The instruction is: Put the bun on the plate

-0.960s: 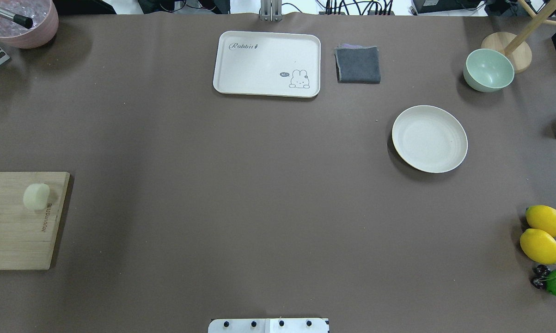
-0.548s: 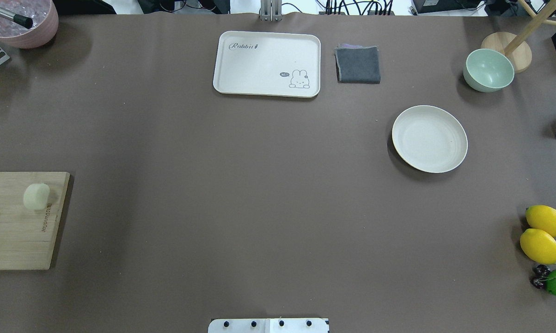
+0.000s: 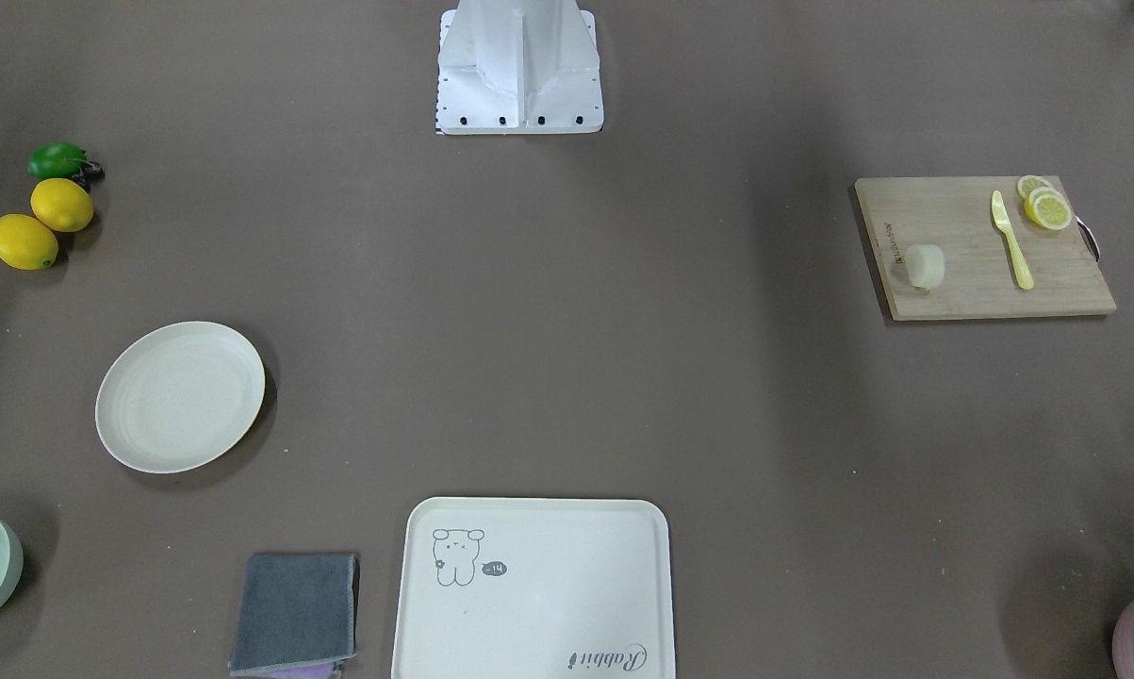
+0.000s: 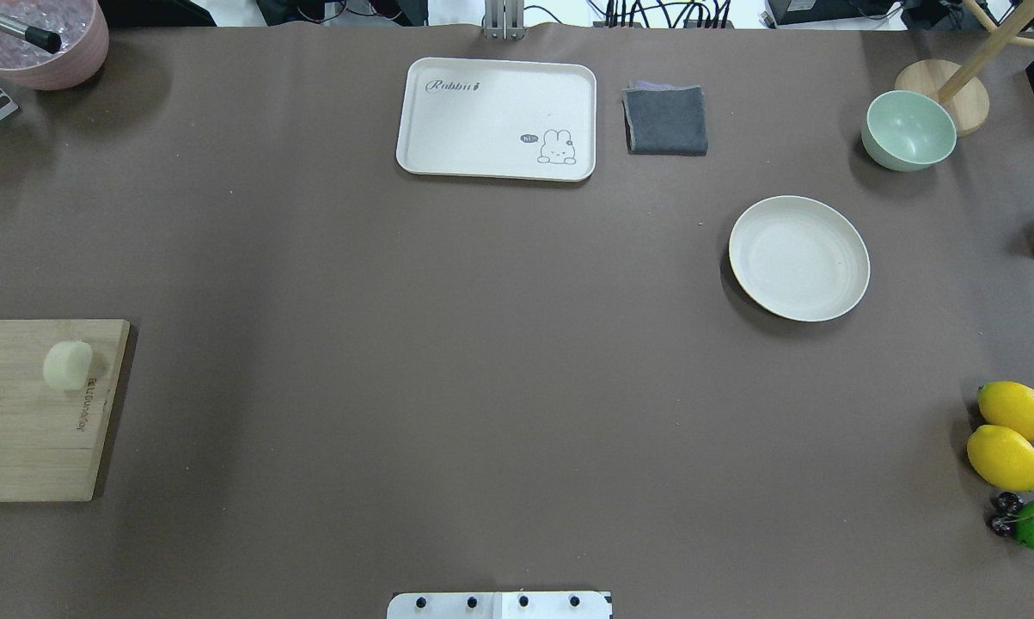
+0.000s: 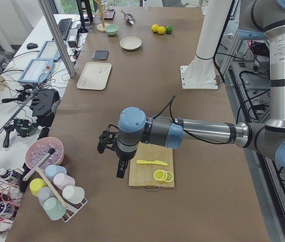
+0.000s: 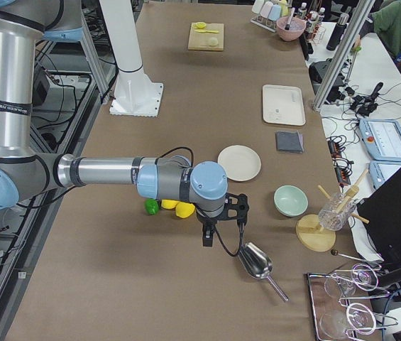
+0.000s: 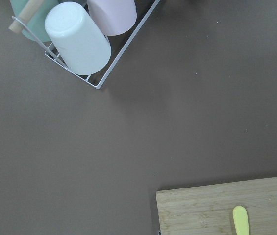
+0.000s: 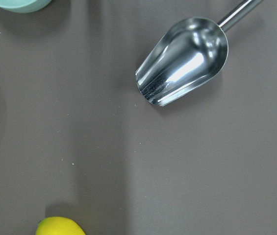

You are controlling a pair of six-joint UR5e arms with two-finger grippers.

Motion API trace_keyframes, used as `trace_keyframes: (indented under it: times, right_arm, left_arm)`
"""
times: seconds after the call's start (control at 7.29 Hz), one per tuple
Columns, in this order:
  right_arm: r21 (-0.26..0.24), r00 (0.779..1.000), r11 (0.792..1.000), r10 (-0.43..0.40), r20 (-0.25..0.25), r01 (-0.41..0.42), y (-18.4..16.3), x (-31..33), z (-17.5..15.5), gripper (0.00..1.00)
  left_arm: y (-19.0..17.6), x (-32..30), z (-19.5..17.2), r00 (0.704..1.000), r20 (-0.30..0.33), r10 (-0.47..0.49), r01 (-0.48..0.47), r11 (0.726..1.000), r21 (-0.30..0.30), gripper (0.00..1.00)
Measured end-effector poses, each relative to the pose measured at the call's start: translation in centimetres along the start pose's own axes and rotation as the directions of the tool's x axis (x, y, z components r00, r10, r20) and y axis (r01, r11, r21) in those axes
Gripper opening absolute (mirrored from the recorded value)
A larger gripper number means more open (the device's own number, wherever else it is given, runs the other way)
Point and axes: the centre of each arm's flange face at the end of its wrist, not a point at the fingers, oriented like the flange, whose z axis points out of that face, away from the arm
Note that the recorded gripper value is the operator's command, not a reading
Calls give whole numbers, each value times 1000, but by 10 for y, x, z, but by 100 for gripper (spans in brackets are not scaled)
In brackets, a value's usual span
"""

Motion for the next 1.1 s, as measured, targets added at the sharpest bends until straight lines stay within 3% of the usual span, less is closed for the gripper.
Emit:
trace_keyframes:
  times: [0.69, 1.1]
  right_arm:
    - [-13, 1000, 1000, -14, -20, 14, -21, -4, 9, 100]
    - [60, 987, 986, -158, 32, 156, -53, -57, 26, 100]
  left_arm:
    - [0, 0, 1, 1000, -3, -2, 2, 1000, -3, 98]
    - [-4, 4, -2, 1000, 5, 6, -6, 1000, 5, 98]
